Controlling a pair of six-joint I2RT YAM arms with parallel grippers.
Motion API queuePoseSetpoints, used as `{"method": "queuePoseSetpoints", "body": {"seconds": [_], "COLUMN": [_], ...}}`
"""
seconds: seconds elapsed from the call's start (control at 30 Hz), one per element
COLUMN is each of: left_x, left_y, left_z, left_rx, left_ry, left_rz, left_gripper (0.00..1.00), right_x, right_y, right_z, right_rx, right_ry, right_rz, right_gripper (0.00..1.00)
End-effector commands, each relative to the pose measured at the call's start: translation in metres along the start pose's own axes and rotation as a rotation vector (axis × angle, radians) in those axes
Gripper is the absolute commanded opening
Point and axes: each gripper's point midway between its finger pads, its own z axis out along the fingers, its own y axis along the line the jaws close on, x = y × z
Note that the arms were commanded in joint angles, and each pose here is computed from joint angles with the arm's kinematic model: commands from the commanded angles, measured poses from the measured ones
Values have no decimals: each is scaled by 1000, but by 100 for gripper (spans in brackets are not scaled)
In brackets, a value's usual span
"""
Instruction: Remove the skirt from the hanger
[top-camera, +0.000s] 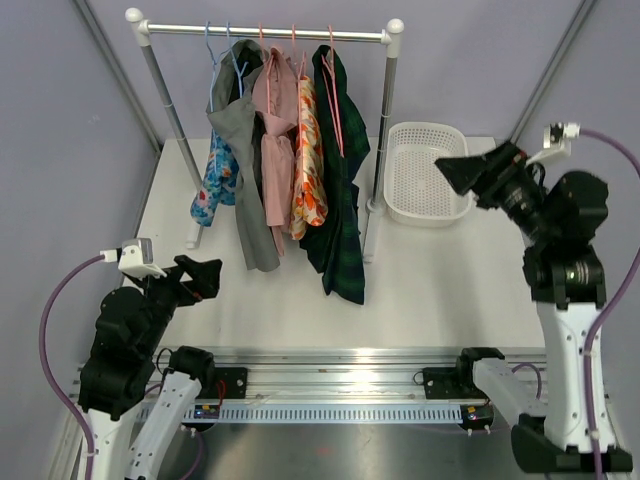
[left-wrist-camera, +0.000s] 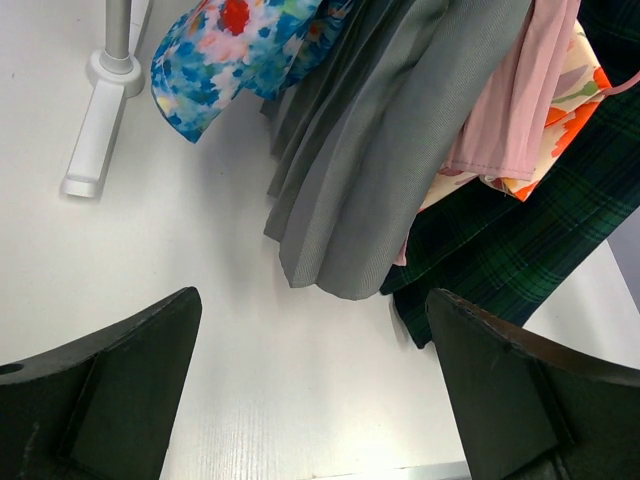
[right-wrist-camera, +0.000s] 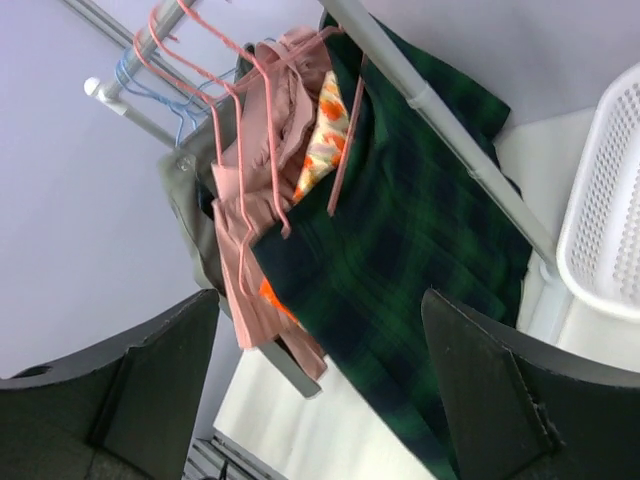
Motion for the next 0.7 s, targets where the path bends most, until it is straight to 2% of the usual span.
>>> {"method": "queuePoseSetpoints", "body": {"seconds": [0.0, 0.03, 0.07, 0.1, 0.13, 0.23, 0.3, 0.4, 0.5, 0.53, 0.6, 0.63, 0.67], "left_x": [-2, -2, -3, -3, -3, -4, -4, -7, -52, -90, -118, -132, -153], "left_y": [2, 2, 3, 4, 5, 8, 6, -14, -47, -71, -89, -102, -116], "left_z": [1, 1, 2, 2, 3, 5, 6, 3, -10, -30, -15, -13, -1], "left_rx": [-7, -11, -13, -20, -27, -43, -30, 77, 168, 238, 264, 305, 327], "left_ry": [-17, -19, -21, -20, -20, -20, -15, -11, -53, -137, -121, -128, -121], "left_rz": [2, 2, 1, 0, 0, -1, 8, 39, 42, 57, 71, 77, 77], "left_gripper": [99, 99, 99, 99, 99, 99, 99, 99, 99, 99, 99, 99, 98], "right_x": [-35, -26, -52, -31, -24, -21, -30, -31, -24, -22, -11, -26, -2], "right_y": [29, 33, 34, 58, 52, 40, 47, 47, 38, 34, 18, 31, 9], "right_z": [37, 46, 67, 81, 90, 144, 153, 166, 168, 166, 153, 133, 132], "right_rx": [-48, -16, 81, 52, 111, 204, 195, 190, 213, 229, 268, 236, 268], "right_ry": [0, 46, -25, 31, 67, 92, 61, 47, 65, 64, 82, 12, 62], "right_rz": [-157, -190, -314, -366, -398, -434, -447, -454, -455, -452, -436, -422, -414], "right_gripper": [90, 90, 94, 94, 95, 97, 98, 99, 99, 99, 99, 99, 99]}}
